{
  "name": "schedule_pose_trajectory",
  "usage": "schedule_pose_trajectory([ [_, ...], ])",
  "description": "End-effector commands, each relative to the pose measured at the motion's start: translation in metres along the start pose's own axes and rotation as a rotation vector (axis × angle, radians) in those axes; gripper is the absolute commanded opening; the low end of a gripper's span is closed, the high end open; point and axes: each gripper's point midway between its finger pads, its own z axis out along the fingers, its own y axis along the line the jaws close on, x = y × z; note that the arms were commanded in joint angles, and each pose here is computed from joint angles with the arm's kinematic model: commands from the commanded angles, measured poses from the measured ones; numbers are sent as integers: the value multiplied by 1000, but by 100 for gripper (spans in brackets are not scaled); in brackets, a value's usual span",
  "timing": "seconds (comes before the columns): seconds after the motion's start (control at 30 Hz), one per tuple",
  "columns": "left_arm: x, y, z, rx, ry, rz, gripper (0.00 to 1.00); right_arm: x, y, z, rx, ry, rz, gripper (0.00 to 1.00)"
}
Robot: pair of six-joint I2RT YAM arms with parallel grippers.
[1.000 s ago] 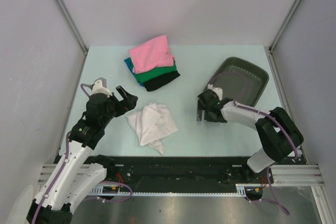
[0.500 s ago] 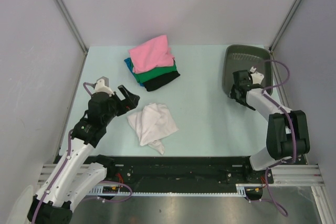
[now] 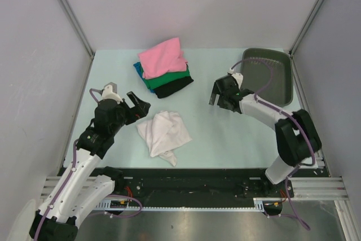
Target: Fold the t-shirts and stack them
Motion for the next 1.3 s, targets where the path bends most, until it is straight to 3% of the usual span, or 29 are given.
schedule_pose_trajectory([
  [0.0, -12, -6, -4, 21, -38, 10, 100, -30, 38, 33, -96, -63, 42, 100],
  [0.23, -12, -5, -3, 12, -35, 20, 100, -51, 36, 85, -78, -22, 91, 100],
  [0.4, -11, -1, 0, -1, -34, 37, 100, -59, -21, 119, 58, 48, 144, 100],
  [0.6, -8, 1, 7, -13, -24, 46, 100, -85, -91, 139, 246, 52, 175, 100],
  [0.77, -11, 2, 12, -26, -22, 55, 100, -107, -122, 151, 326, 32, 171, 100],
  [1.1, -17, 1, 11, -46, -21, 75, 100, -141, -136, 181, 344, -35, 248, 99],
  [1.23, -24, 0, 5, -51, -39, 84, 100, -163, -134, 193, 368, -60, 237, 99],
  [1.27, -24, 0, 4, -51, -39, 89, 100, -189, -128, 191, 355, -107, 243, 99],
])
